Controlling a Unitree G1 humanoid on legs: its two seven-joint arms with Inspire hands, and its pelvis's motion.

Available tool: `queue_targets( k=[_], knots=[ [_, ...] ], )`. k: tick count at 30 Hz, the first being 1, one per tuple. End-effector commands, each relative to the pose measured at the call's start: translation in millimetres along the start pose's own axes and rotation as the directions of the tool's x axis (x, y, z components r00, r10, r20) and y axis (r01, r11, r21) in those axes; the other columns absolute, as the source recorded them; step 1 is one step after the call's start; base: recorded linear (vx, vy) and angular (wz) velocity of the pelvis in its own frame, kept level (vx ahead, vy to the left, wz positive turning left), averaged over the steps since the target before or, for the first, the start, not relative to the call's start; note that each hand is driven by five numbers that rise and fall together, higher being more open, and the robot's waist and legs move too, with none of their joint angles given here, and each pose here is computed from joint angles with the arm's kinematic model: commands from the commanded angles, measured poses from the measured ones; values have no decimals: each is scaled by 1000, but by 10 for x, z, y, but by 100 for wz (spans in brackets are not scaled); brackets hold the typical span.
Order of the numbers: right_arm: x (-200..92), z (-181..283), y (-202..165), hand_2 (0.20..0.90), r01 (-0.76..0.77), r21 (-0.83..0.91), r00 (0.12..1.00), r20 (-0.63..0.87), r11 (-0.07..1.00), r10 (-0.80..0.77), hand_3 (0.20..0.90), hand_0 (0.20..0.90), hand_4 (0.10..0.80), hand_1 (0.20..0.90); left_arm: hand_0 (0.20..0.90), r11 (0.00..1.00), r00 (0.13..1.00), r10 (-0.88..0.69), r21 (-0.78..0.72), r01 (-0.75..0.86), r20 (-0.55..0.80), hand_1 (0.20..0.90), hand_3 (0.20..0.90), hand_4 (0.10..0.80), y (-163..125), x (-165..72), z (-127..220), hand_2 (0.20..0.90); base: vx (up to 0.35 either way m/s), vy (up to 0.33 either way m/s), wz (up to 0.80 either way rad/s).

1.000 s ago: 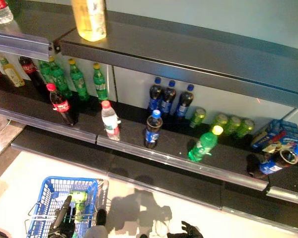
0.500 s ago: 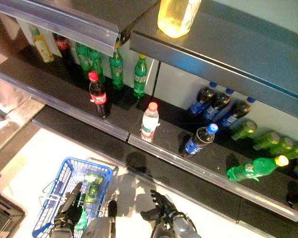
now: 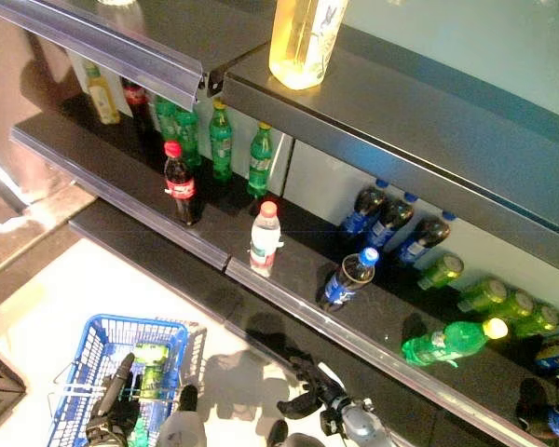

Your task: Pick up the drink and place into the basket.

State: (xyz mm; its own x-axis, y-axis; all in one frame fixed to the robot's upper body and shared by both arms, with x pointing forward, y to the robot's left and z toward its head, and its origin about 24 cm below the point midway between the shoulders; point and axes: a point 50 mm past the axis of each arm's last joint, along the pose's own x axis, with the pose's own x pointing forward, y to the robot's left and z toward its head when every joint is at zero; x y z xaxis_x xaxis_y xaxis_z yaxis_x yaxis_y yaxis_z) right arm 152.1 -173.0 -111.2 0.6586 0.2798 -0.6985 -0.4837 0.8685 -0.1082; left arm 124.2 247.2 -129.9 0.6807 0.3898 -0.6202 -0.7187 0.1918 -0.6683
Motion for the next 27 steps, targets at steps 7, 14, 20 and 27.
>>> queue_targets(
  k=[7, 14, 20, 27],
  knots=[
    [-120, 327, -94, 900, -74, -147, 977, 187, 986, 102, 900, 900, 800, 900, 300, 958, 958, -286, 19, 285, 13, 300, 200, 100, -361, -21, -101, 300, -38, 253, 3],
    [-211, 607, -90, 900, -60, -227, 942, 309, 972, 130, 900, 900, 800, 900, 300, 939, 940, -340, 63, 338, 17, 300, 200, 100, -440, 3, 60, 300, 40, 145, 7],
    [-431, 1134, -98, 900, -44, -301, 814, 541, 953, 209, 900, 900, 800, 900, 300, 943, 944, -330, 53, 329, 25, 300, 200, 100, -445, -18, 80, 300, -2, 6, -6],
    [-834, 1798, -238, 900, 53, -282, 562, 801, 958, 205, 900, 900, 800, 900, 300, 952, 953, -303, 53, 302, 5, 300, 200, 100, -422, -48, -30, 300, -37, -23, -4]
  ],
)
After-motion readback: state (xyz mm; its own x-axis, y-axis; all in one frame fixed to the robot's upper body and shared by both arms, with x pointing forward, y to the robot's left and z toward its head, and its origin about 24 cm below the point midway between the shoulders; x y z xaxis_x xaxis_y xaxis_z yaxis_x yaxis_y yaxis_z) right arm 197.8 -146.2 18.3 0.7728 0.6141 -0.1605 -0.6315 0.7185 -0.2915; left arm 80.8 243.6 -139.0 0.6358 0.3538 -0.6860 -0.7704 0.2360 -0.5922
